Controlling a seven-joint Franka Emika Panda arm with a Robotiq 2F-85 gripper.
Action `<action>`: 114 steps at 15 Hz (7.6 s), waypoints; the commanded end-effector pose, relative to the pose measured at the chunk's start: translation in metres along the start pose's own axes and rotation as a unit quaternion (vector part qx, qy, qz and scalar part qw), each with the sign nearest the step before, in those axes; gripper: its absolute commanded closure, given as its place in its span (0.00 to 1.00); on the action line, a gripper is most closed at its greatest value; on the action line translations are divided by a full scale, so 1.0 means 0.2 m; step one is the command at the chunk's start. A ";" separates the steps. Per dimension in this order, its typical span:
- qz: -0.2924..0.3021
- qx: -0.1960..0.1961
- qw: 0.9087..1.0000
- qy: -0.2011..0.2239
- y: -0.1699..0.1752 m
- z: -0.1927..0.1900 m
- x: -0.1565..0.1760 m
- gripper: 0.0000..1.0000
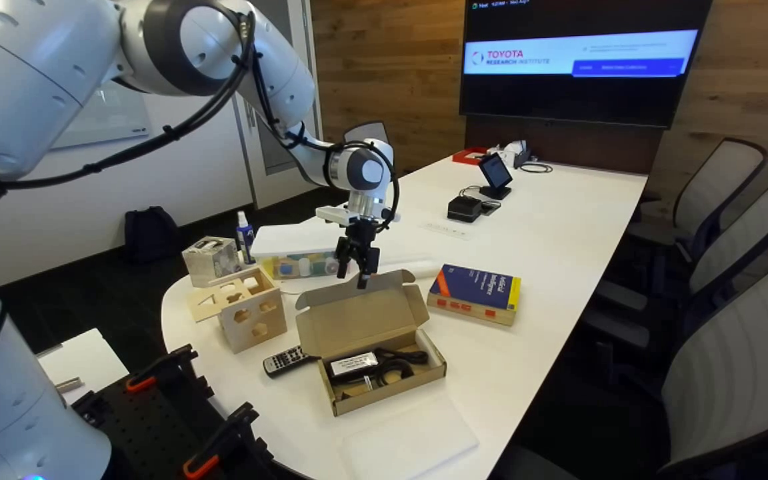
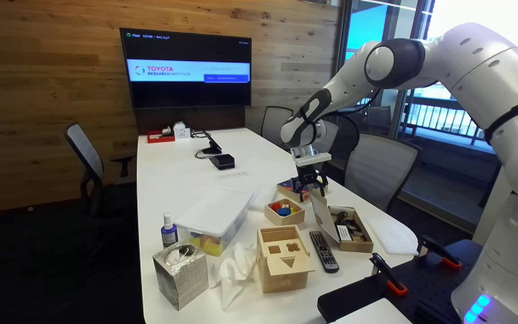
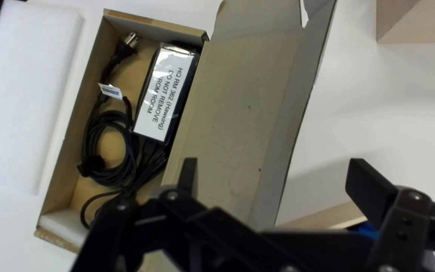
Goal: Close the brown box.
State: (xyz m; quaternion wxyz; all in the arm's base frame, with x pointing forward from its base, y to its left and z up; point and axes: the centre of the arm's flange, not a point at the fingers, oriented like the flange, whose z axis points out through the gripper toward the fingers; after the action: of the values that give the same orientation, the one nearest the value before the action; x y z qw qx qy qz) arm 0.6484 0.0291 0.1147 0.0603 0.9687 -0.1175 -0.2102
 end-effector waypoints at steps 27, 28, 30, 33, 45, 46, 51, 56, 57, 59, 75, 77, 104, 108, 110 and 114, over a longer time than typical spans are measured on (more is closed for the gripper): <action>0.284 -0.205 0.936 -0.029 0.00 0.07 -0.11 0.00; 0.291 -0.208 0.933 -0.033 0.01 0.09 -0.13 0.00; 0.302 -0.209 0.929 -0.042 0.04 0.13 -0.16 0.00; 0.327 -0.210 0.920 -0.049 0.11 0.19 -0.22 0.00; 0.426 -0.218 0.875 -0.069 0.36 0.29 -0.39 0.00; 0.432 -0.216 0.873 -0.069 0.38 0.32 -0.38 0.00; 0.450 -0.197 0.868 -0.066 0.49 0.41 -0.33 0.00; 0.466 -0.161 0.869 -0.040 0.58 0.47 -0.24 0.00; 0.467 -0.154 0.870 -0.034 0.60 0.48 -0.21 0.00; 0.469 -0.143 0.871 -0.028 0.62 0.51 -0.17 0.00; 0.477 -0.079 0.876 0.002 0.66 0.79 0.08 0.00; 0.479 -0.074 0.875 -0.004 0.66 0.82 0.10 0.00; 0.425 -0.058 0.903 -0.001 0.84 0.39 -0.17 0.00; 0.393 -0.055 0.916 0.056 0.86 0.15 -0.28 0.00; 0.369 -0.046 0.924 0.087 0.85 0.05 -0.34 0.00; 0.326 -0.024 0.935 0.141 0.86 -0.09 -0.42 0.00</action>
State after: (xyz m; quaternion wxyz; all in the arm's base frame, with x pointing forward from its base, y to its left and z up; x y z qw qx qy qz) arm 0.5707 -0.1194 0.1632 0.1848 0.8731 -0.4451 -0.0735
